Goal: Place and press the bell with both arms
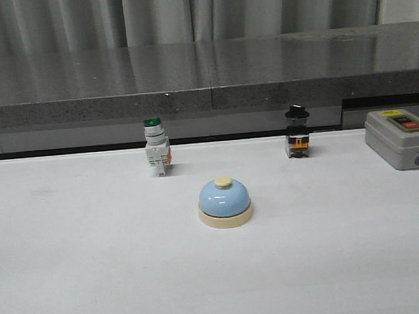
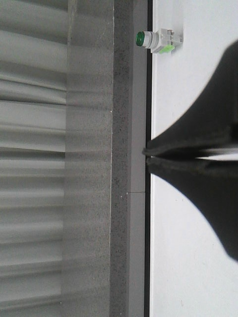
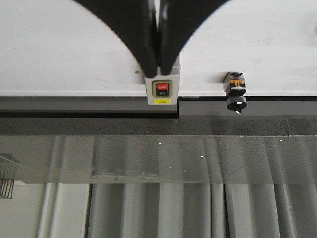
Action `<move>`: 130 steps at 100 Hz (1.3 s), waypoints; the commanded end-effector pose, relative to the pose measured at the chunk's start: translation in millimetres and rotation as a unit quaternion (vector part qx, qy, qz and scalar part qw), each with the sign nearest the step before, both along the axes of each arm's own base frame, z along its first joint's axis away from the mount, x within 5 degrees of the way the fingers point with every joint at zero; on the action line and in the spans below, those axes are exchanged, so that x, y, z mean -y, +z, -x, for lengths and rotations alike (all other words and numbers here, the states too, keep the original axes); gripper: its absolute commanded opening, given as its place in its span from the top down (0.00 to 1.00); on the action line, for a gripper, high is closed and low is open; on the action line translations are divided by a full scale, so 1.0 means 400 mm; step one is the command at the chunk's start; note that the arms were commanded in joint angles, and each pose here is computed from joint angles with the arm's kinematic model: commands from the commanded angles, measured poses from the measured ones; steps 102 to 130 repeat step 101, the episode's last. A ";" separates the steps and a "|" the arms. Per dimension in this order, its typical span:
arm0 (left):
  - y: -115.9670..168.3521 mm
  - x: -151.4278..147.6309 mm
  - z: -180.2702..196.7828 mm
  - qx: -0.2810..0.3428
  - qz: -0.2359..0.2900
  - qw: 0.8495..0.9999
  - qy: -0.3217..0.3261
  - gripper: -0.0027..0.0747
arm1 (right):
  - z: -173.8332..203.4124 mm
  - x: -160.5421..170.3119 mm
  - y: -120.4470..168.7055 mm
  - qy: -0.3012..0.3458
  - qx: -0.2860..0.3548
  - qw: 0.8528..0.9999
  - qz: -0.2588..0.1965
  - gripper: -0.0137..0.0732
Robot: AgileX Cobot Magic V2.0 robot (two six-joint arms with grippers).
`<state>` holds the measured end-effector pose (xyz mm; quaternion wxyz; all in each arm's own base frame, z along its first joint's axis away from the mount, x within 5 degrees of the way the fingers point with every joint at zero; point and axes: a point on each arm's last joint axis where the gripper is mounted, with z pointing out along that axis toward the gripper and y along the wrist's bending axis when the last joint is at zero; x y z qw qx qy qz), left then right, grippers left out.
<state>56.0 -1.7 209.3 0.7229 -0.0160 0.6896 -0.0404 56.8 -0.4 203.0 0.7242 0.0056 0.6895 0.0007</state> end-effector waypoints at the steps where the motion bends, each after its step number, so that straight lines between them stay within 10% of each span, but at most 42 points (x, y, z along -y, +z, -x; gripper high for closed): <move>1: -0.015 0.001 0.002 0.030 0.008 1.000 -0.002 0.99 | 0.008 0.000 0.028 -0.004 0.046 0.999 0.014 0.92; 130: -0.015 0.001 0.002 0.030 0.008 1.000 -0.002 0.99 | 0.007 0.000 0.023 -0.004 0.036 0.999 0.028 0.92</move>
